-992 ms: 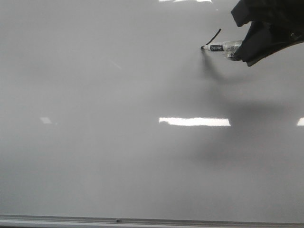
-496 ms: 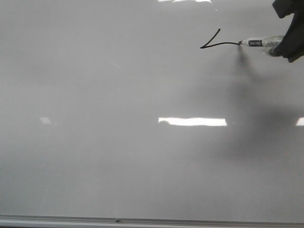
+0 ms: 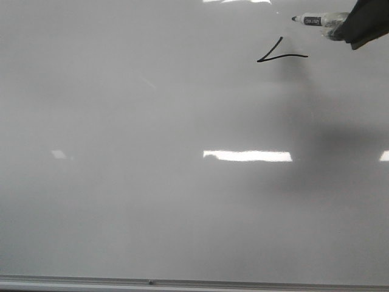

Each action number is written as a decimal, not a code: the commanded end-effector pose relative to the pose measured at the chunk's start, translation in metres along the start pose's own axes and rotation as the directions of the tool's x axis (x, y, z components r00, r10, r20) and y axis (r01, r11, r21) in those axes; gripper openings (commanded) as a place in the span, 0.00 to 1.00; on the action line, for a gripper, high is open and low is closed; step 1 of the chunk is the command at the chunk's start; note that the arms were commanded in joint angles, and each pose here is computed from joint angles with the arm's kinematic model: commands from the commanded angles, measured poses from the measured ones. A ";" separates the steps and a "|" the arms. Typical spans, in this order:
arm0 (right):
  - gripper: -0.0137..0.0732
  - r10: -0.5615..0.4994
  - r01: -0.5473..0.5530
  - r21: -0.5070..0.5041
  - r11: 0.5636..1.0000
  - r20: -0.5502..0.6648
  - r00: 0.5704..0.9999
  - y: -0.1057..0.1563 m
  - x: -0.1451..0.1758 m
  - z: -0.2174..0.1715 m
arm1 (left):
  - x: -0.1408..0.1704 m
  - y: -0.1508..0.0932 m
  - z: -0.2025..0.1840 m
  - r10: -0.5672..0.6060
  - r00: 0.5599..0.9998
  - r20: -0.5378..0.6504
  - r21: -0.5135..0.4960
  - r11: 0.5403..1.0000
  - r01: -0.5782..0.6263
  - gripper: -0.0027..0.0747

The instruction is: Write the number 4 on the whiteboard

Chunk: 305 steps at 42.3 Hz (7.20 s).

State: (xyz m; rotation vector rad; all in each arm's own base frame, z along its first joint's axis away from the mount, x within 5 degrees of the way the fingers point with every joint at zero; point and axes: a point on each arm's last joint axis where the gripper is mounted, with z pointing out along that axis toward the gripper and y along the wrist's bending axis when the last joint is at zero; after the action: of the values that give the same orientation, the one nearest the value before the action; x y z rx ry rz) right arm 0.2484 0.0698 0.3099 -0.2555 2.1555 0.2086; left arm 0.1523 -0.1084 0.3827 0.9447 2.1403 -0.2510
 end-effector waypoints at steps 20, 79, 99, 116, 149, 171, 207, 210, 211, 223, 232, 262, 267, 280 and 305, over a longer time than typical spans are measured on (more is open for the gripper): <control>0.08 -0.083 0.073 -0.072 0.995 -0.150 0.985 0.019 0.004 -0.003 | -0.012 0.002 -0.009 -0.010 0.994 0.110 -0.020 1.000 0.012 0.57; 0.08 -0.670 0.613 -0.507 0.606 0.090 0.737 0.097 0.034 -0.119 | -0.052 -0.123 0.068 0.535 0.813 0.232 0.341 0.738 -0.583 0.49; 0.21 -0.668 0.613 -0.506 0.607 0.092 0.738 0.097 0.034 -0.119 | -0.052 -0.123 0.068 0.535 0.813 0.232 0.341 0.738 -0.583 0.09; 0.88 -0.665 0.607 -0.501 0.617 0.081 0.743 0.096 0.034 -0.119 | -0.052 -0.114 0.071 0.523 0.833 0.180 0.288 0.782 -0.553 0.09; 0.88 -0.590 0.519 -0.442 0.732 -0.030 0.807 0.078 0.030 -0.111 | -0.017 0.079 0.060 -0.261 0.963 -0.070 -0.374 0.902 0.218 0.09; 0.88 -0.591 0.518 -0.443 0.731 -0.033 0.806 0.078 0.031 -0.111 | 0.054 0.115 0.058 -0.352 0.817 0.457 -0.381 0.752 0.537 0.09; 0.88 -0.595 0.516 -0.448 0.730 -0.043 0.803 0.078 0.032 -0.112 | 0.071 0.145 0.145 -0.379 0.720 0.581 -0.286 0.734 0.617 0.32; 0.88 -0.591 0.518 -0.444 0.731 -0.035 0.806 0.078 0.031 -0.111 | 0.072 0.145 0.148 -0.383 0.724 0.574 -0.288 0.733 0.616 0.41; 0.88 -0.589 0.518 -0.442 0.732 -0.030 0.807 0.078 0.030 -0.111 | 0.072 0.145 0.149 -0.384 0.724 0.572 -0.288 0.733 0.616 0.42; 0.88 -0.522 0.479 -0.396 0.783 -0.002 0.853 0.075 0.020 -0.118 | 0.063 0.143 0.135 -0.362 0.785 0.502 -0.323 0.764 0.559 0.47; 0.88 -0.341 0.334 -0.138 0.932 -0.024 0.940 0.039 0.001 -0.143 | 0.040 0.140 0.094 -0.294 0.853 0.431 -0.397 0.787 0.472 0.47; 0.88 -0.080 0.084 -0.022 0.996 0.135 0.988 -0.002 0.039 -0.231 | 0.018 0.036 -0.065 -0.234 0.903 0.360 -0.312 0.882 0.353 0.47; 0.88 -0.081 0.083 -0.016 0.996 0.107 0.991 -0.003 0.042 -0.231 | 0.027 0.020 -0.076 -0.248 0.909 0.335 -0.242 0.910 0.338 0.47; 0.80 -0.082 0.084 -0.016 0.996 0.108 0.991 -0.003 0.042 -0.231 | 0.030 0.011 -0.084 -0.240 0.910 0.339 -0.189 0.930 0.316 0.46; 0.08 -0.082 0.084 -0.016 0.996 0.110 0.991 -0.003 0.042 -0.231 | 0.029 0.010 -0.082 -0.244 0.905 0.350 -0.177 0.931 0.319 0.01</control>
State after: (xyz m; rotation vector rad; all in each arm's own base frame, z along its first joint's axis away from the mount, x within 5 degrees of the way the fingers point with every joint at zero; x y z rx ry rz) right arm 0.0400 0.0055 0.3946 -0.3504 2.1038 0.1927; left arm 0.0992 -0.0464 0.4053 0.4265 2.0407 -0.2393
